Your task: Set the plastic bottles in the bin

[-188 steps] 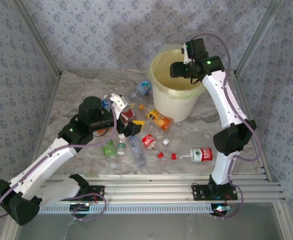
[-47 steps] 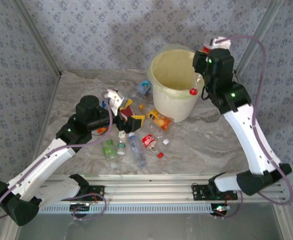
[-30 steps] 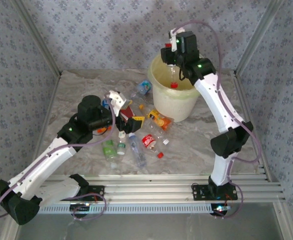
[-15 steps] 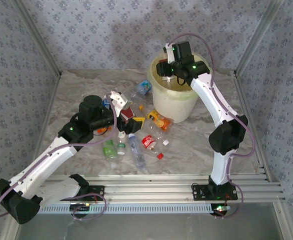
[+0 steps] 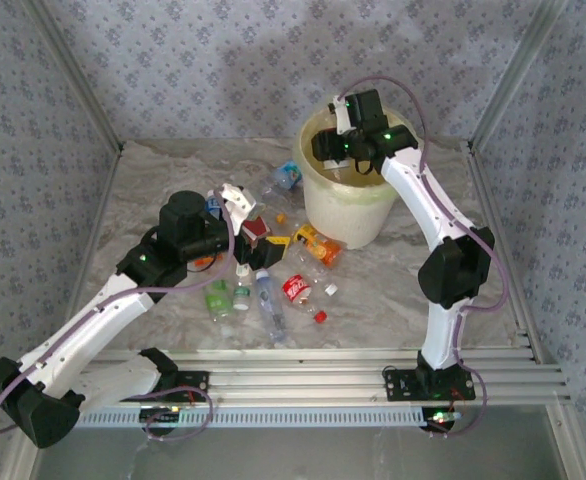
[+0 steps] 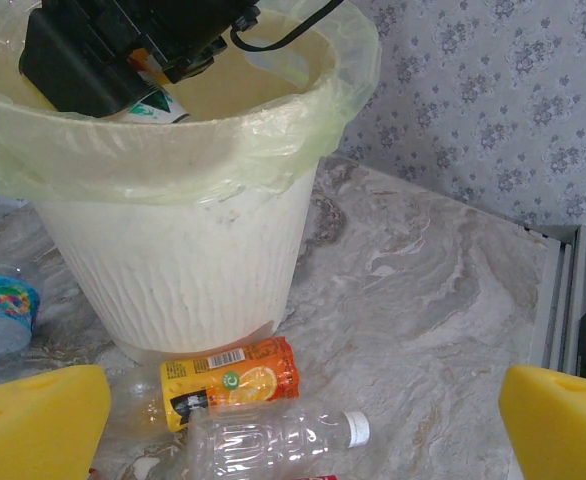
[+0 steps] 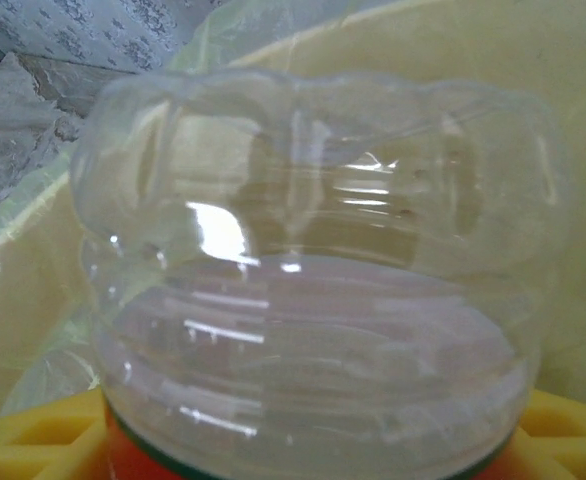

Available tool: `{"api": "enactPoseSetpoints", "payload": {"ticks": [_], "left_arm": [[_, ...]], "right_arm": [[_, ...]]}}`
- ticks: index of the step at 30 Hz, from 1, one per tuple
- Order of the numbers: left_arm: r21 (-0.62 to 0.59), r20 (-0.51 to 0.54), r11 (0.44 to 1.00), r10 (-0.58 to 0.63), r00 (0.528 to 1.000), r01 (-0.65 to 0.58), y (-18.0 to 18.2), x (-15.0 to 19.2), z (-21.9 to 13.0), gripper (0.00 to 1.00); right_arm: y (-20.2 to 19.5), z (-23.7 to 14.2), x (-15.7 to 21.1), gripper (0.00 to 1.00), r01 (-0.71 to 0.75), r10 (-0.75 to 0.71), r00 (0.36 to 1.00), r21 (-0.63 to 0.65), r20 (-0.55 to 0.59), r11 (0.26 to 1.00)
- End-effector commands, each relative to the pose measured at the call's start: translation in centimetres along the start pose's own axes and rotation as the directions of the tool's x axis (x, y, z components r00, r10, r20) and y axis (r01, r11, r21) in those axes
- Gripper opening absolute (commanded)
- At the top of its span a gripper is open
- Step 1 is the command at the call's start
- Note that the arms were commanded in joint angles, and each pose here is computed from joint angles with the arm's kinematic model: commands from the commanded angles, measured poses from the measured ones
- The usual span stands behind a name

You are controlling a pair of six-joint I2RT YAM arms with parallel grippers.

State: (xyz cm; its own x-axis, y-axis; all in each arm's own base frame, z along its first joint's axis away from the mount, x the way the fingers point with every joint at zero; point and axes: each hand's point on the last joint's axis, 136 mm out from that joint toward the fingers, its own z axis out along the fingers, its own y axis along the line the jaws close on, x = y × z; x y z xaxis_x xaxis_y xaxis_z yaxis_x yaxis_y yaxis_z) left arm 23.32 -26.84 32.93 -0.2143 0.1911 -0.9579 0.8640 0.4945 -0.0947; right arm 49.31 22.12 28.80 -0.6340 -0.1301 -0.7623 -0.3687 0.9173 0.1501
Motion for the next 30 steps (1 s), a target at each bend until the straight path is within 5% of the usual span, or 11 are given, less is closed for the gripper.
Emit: {"api": "enactPoseSetpoints", "payload": {"ticks": [1, 19, 30], "left_arm": [[0.003, 0.014, 1.0, 0.026, 1.0, -0.026, -0.3, -0.9, -0.1, 1.0], [0.026, 0.008, 0.998, 0.048, 0.999, -0.048, -0.7, -0.8, -0.4, 1.0], [0.071, -0.049, 0.992, 0.104, 0.993, -0.101, -1.6, -0.2, -0.7, 1.0]], "right_arm": [[-0.1, -0.6, 0.5, 0.71, -0.018, 0.019, 1.0, 0.012, -0.022, 1.0], [1.3, -8.5, -3.1, 0.78, 0.003, -0.003, 0.993, 0.004, 0.12, 1.0], [5.5, -15.8, 2.0, 0.73, 0.087, -0.082, 0.99, -0.035, 0.119, 0.996]]}}
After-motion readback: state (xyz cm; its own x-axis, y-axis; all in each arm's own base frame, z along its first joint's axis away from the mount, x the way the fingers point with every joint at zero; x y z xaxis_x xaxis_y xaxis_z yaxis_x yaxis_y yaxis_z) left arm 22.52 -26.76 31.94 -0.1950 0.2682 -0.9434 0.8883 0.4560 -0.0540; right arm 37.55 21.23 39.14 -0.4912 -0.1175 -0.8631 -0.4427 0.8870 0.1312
